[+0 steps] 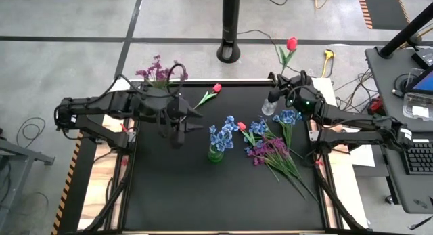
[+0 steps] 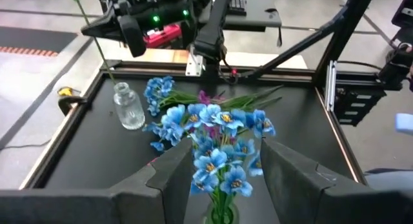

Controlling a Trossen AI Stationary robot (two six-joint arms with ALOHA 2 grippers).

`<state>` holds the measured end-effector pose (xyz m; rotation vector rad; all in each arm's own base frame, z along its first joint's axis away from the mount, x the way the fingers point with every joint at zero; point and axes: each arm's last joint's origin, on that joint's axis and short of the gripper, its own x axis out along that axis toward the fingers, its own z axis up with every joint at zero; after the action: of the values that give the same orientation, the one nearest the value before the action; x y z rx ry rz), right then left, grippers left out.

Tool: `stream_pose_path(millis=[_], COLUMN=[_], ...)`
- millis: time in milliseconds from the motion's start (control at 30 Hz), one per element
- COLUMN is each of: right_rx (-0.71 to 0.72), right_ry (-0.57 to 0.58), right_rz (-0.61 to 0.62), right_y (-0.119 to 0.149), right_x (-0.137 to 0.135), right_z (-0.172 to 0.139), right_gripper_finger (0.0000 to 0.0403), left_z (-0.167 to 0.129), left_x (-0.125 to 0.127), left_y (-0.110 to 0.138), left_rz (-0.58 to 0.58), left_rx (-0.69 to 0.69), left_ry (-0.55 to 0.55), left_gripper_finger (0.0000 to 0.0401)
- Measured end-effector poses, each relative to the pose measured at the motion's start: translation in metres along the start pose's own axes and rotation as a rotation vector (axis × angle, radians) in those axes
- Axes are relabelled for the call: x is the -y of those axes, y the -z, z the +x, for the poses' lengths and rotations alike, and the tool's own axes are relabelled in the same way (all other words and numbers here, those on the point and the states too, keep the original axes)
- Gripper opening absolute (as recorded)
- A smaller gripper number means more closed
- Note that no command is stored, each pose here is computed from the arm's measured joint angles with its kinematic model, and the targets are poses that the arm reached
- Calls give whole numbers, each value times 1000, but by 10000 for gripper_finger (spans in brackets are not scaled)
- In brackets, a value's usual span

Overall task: Sort flowers into vase by color
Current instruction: Put the bottom left red flower into the transparent crystal vase

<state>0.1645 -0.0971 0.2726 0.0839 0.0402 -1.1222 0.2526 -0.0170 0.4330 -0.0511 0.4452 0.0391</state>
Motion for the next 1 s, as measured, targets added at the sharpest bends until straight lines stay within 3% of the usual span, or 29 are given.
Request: stream_pose_path(millis=[300, 600, 1000], right_rx=[-25, -64, -143], right_ry=[2, 7, 15], right_rz=[17, 17, 20], right_y=[10, 24, 33], right_x=[1, 3, 4], right_z=[0, -1, -2], right_gripper_finger=[12, 16, 104], left_z=[5, 6, 5], left_x=[13, 22, 31], left_y=[4, 7, 9], left_rz=[2, 7, -8], left_rx=[-21, -32, -40], left_ry=[36, -23, 5], left_gripper_finger=[161, 161, 161])
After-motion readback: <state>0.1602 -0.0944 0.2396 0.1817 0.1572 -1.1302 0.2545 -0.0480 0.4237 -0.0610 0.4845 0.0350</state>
